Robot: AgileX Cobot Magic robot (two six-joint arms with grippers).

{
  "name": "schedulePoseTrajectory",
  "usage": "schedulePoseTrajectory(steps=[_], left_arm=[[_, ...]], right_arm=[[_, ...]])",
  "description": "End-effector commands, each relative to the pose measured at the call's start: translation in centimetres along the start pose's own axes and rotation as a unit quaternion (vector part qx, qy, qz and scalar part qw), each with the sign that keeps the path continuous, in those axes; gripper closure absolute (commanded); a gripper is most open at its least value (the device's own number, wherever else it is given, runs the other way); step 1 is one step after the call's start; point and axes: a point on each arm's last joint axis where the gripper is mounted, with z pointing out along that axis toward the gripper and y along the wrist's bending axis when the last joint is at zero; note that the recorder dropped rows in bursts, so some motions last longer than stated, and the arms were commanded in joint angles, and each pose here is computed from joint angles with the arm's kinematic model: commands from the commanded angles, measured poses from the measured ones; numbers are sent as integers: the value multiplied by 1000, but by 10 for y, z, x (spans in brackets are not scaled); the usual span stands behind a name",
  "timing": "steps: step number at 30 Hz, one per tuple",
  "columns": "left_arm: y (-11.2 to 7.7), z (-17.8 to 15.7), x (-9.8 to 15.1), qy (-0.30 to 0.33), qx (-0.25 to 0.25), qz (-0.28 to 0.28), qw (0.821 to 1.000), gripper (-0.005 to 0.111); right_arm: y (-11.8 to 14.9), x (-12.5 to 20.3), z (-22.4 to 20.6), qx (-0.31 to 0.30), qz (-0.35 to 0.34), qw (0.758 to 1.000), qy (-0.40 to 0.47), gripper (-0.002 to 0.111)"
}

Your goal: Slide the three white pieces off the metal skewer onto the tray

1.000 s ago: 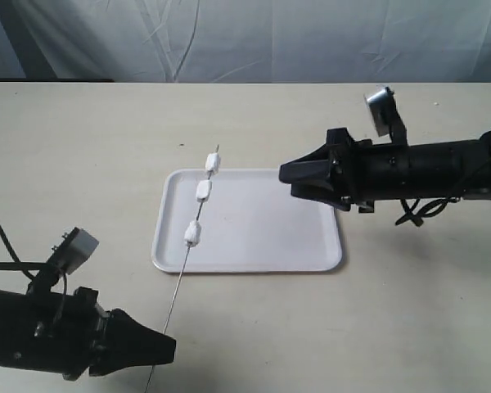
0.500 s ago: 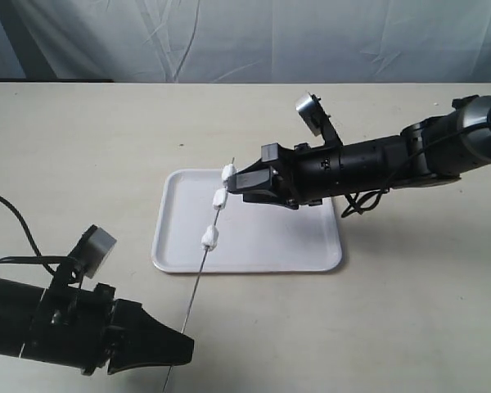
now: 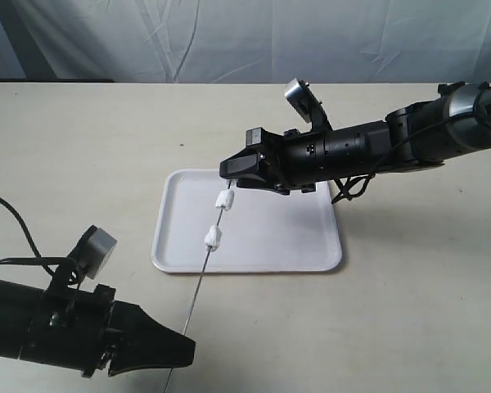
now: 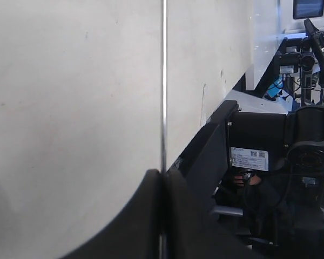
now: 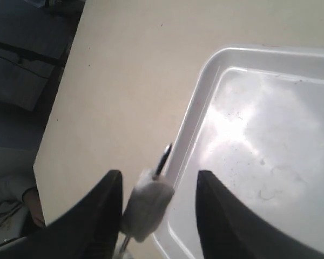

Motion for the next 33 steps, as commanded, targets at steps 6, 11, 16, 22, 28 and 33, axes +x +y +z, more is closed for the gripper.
schedulePoseTrajectory(steps=[6, 11, 16, 22, 28, 33], left_arm=[[-1, 0, 1, -3, 10, 0, 1000, 107], [-1, 0, 1, -4, 7, 0, 1000, 107], [2, -1, 8, 2, 2, -9, 1000, 107], [6, -4, 37, 25, 13, -15, 999, 107], [4, -10, 66, 46, 41, -24, 998, 107], [5, -9, 60, 42, 33, -16, 998, 107]], right_arm=[[2, -1, 0, -7, 15, 1000, 0, 83], [3, -1, 0, -14, 15, 1000, 2, 91], [3, -1, 0, -14, 15, 1000, 2, 91], [1, -1, 0, -4, 10, 1000, -1, 91], [-6, -4, 0, 38, -1, 999, -14, 91], [-7, -6, 0, 52, -23, 998, -5, 91]])
